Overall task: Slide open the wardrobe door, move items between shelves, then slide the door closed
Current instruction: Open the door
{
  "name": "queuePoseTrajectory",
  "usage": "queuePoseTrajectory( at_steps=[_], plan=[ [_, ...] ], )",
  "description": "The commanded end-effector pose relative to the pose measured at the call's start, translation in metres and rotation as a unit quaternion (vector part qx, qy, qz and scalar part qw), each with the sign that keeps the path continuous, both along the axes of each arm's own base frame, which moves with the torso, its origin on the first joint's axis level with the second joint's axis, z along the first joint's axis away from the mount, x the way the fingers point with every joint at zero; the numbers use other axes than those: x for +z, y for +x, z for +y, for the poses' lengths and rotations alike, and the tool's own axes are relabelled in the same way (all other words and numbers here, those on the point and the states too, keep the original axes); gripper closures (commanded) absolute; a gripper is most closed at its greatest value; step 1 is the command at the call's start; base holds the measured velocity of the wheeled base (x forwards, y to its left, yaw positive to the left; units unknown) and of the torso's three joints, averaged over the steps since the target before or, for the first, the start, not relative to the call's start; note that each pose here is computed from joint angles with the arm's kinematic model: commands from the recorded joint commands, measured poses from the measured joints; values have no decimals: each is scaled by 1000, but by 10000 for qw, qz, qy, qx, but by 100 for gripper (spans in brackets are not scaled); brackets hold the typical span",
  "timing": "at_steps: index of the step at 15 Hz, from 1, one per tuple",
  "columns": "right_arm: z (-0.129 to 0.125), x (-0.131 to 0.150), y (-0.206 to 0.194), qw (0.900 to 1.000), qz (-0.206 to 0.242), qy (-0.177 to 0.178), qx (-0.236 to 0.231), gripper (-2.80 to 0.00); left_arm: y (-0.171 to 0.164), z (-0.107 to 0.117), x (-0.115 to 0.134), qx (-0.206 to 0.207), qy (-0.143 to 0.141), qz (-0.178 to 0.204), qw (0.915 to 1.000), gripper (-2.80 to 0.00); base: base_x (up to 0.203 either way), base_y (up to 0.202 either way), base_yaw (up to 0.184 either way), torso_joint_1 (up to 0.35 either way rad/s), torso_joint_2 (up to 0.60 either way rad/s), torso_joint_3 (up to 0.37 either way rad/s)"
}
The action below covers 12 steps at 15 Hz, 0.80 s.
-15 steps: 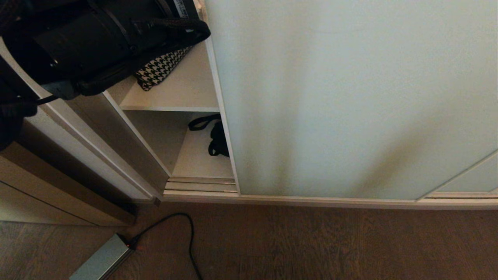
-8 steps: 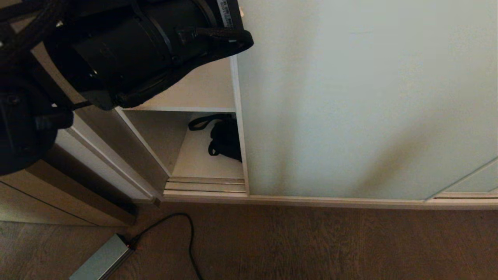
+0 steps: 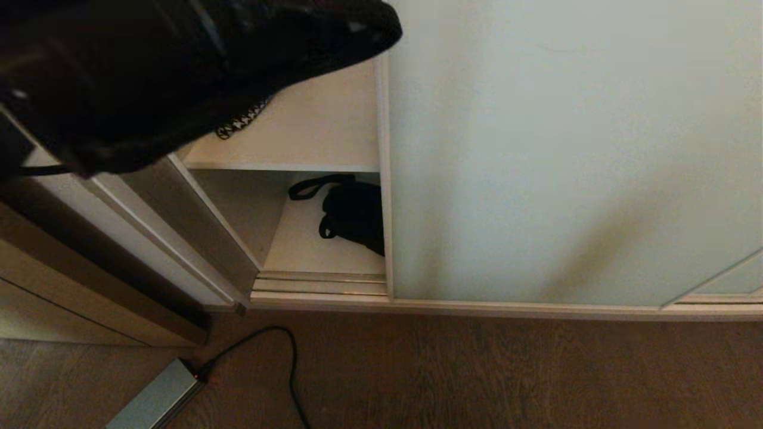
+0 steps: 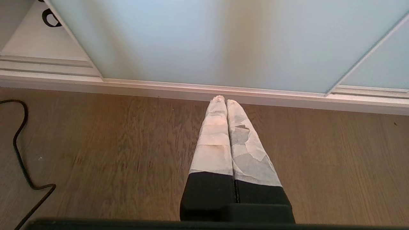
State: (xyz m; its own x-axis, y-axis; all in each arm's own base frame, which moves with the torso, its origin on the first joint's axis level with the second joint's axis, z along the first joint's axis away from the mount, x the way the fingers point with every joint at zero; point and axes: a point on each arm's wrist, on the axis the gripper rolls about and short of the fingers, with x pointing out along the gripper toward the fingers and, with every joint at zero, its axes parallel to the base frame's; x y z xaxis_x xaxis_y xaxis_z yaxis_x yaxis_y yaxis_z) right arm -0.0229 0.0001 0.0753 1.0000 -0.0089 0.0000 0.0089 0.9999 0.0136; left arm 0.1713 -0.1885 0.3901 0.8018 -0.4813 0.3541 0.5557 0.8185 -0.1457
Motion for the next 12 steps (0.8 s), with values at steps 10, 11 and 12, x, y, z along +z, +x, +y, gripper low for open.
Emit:
queuePoseTrajectory(
  at_steps=[10, 11, 12],
  plan=[
    [0, 0, 0, 10000, 8, 1, -1, 0, 33, 2, -4, 924, 180, 260, 9952, 0, 0, 0, 0, 0, 0, 0],
    [0, 0, 0, 10000, 1, 1, -1, 0, 42, -3, -2, 966, 95, 182, 9951, 0, 0, 0, 0, 0, 0, 0],
    [0, 0, 0, 10000, 0, 1, -1, 0, 52, -12, -4, 975, 95, 180, 9950, 0, 0, 0, 0, 0, 0, 0]
  ],
)
